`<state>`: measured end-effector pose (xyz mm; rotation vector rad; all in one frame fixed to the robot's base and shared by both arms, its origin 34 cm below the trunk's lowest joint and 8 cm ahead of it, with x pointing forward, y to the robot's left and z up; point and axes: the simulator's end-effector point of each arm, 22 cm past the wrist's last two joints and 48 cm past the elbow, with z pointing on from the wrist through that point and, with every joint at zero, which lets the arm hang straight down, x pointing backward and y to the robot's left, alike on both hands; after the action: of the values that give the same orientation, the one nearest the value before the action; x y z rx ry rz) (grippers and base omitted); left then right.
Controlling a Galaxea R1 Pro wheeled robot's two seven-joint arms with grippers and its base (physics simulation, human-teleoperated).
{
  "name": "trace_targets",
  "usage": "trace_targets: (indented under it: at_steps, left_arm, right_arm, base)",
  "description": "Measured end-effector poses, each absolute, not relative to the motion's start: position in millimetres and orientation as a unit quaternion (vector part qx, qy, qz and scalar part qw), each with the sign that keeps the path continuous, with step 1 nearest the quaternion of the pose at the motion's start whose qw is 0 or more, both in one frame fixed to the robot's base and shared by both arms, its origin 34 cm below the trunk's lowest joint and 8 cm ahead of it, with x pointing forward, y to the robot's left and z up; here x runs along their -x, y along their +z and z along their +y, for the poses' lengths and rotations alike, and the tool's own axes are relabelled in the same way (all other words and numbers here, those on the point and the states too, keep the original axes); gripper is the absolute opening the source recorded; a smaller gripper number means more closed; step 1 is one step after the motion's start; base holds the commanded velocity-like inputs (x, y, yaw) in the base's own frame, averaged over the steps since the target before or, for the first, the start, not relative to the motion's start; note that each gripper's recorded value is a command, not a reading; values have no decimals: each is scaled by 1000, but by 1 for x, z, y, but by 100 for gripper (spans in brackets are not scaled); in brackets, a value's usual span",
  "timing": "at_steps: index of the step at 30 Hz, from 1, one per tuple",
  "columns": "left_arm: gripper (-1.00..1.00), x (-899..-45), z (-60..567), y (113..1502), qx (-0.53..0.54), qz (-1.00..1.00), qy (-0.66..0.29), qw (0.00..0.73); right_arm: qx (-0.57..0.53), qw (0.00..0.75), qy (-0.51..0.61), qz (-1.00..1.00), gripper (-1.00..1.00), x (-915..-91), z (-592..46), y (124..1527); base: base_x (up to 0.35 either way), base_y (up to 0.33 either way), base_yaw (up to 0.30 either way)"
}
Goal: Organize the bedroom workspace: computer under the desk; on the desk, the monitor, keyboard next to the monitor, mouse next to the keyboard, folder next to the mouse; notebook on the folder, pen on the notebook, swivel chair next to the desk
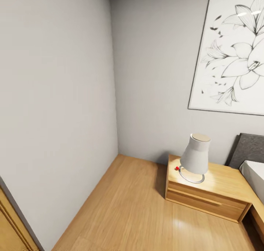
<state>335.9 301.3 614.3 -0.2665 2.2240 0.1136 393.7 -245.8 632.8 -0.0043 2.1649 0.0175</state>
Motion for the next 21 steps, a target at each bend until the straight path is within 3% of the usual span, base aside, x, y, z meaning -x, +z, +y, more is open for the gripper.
trace_targets:
  at_steps: [7,21]
  left_arm:
    - [100,-342,302,627,103,876,50,468]
    - [100,-341,307,629,108,873,57,471]
  right_arm:
    - [49,463,13,885,100,-386,-234,629]
    - [17,524,-18,852,100,-386,-241,652]
  base:
    - [0,0,183]
    - [0,0,262]
